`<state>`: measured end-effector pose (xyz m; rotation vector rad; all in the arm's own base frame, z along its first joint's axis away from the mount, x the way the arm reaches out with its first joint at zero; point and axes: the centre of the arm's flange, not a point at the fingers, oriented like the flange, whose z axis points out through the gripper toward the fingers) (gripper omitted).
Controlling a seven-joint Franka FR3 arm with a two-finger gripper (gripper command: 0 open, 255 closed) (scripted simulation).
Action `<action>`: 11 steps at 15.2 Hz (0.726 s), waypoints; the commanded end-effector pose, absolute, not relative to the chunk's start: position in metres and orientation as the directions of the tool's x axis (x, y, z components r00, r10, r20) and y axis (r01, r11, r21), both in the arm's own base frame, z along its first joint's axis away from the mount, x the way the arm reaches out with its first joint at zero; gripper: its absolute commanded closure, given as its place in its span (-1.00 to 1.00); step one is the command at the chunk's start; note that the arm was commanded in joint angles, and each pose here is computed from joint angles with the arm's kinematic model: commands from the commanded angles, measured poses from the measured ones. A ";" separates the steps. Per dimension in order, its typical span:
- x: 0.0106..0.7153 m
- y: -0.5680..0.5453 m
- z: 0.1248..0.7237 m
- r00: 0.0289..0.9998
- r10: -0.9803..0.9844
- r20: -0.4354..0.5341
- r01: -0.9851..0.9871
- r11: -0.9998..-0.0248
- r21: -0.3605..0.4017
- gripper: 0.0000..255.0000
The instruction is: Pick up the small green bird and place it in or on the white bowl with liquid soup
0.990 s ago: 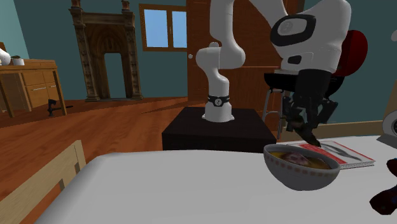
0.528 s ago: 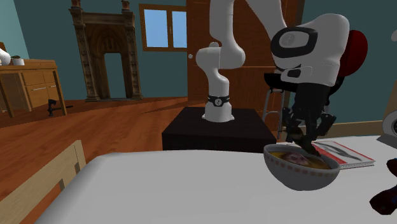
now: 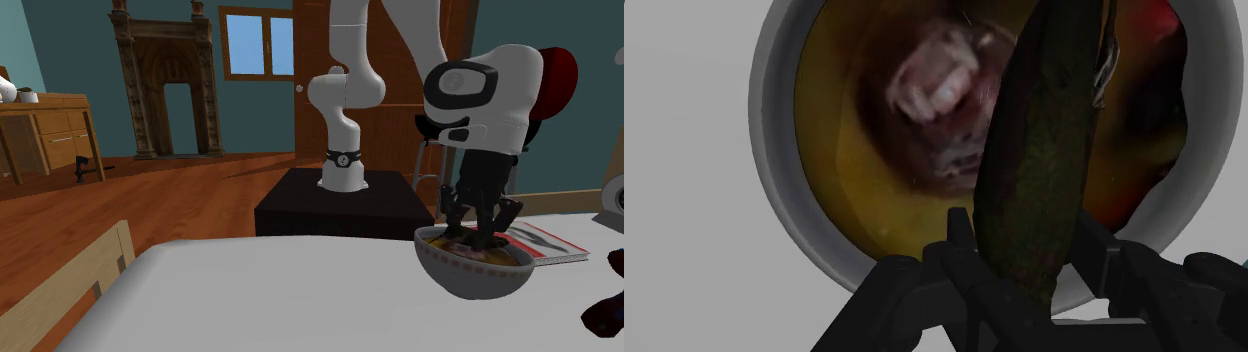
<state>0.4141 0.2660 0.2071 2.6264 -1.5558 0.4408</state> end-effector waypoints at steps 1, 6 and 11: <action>0.414 0.266 0.206 0.451 -0.850 0.272 -0.866 -0.490 -0.096 1.00; 0.414 0.266 0.206 0.451 -0.850 0.272 -0.866 -0.490 -0.096 -1.00; 0.414 0.266 0.206 0.451 -0.850 0.272 -0.866 -0.490 -0.096 -1.00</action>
